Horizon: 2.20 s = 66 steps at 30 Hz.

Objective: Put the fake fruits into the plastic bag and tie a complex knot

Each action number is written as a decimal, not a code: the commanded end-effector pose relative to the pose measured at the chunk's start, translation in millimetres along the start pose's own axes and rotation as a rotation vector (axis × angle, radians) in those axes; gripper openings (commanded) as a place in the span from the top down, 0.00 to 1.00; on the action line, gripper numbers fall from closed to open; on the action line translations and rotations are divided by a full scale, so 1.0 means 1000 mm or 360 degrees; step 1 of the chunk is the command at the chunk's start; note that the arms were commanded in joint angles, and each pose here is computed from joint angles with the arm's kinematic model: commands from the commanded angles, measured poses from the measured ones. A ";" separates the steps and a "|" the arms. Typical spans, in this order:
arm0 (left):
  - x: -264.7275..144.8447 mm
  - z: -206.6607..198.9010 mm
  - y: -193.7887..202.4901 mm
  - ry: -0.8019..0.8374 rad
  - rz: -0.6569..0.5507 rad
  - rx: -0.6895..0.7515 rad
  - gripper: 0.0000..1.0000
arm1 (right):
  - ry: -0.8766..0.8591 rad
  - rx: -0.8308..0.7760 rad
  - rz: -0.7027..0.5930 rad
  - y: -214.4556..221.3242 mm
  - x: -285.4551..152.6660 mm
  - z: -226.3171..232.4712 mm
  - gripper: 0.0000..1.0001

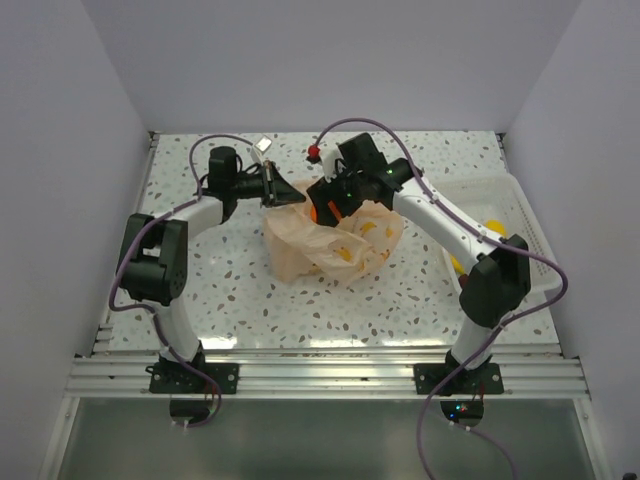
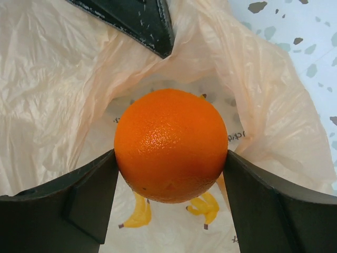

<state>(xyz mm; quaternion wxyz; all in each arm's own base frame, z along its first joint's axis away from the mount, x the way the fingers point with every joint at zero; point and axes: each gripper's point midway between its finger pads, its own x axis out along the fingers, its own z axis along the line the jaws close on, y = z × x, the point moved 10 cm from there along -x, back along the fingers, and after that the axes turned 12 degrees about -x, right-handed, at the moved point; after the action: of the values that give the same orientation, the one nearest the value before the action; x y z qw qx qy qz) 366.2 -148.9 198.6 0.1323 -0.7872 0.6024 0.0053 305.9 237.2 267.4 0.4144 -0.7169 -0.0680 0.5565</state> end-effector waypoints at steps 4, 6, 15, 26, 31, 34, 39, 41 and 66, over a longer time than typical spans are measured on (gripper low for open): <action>0.001 0.004 -0.007 0.0059 0.0029 0.0010 1.00 | 0.0107 0.0015 -0.0206 -0.032 -0.032 -0.004 0.07; 0.000 0.006 -0.008 0.0053 0.0021 0.0003 1.00 | 0.0067 -0.0022 -0.0274 -0.036 -0.049 0.002 0.01; -0.001 0.005 -0.007 0.0047 0.0025 0.0009 1.00 | 0.0181 0.0199 -0.0336 -0.005 -0.128 -0.041 0.02; -0.004 0.000 -0.006 0.0033 0.0019 0.0055 1.00 | 0.0676 0.0854 0.0348 0.187 -0.189 -0.149 0.01; -0.005 -0.002 -0.006 0.0031 0.0014 0.0062 1.00 | 0.0946 0.1109 0.0587 0.235 -0.189 -0.171 0.03; -0.005 -0.003 -0.005 0.0031 0.0014 0.0079 1.00 | 0.1093 0.1248 0.0692 0.252 -0.178 -0.180 0.06; -0.006 -0.005 -0.005 0.0030 0.0020 0.0085 1.00 | 0.1163 0.1414 0.0738 0.276 -0.150 -0.190 0.07; -0.007 -0.006 -0.004 0.0029 0.0024 0.0096 1.00 | 0.1185 0.1463 0.0736 0.282 -0.143 -0.195 0.07; -0.007 -0.002 -0.002 0.0009 0.0028 0.0098 1.00 | 0.0976 0.1287 -0.0060 0.187 -0.189 -0.190 0.86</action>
<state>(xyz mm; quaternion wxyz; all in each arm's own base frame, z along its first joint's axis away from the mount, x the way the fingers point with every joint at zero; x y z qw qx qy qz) 366.1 -144.8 180.5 0.1296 -0.7803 0.6112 0.0286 334.5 -110.8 206.3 0.6296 -0.5797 0.3997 0.3283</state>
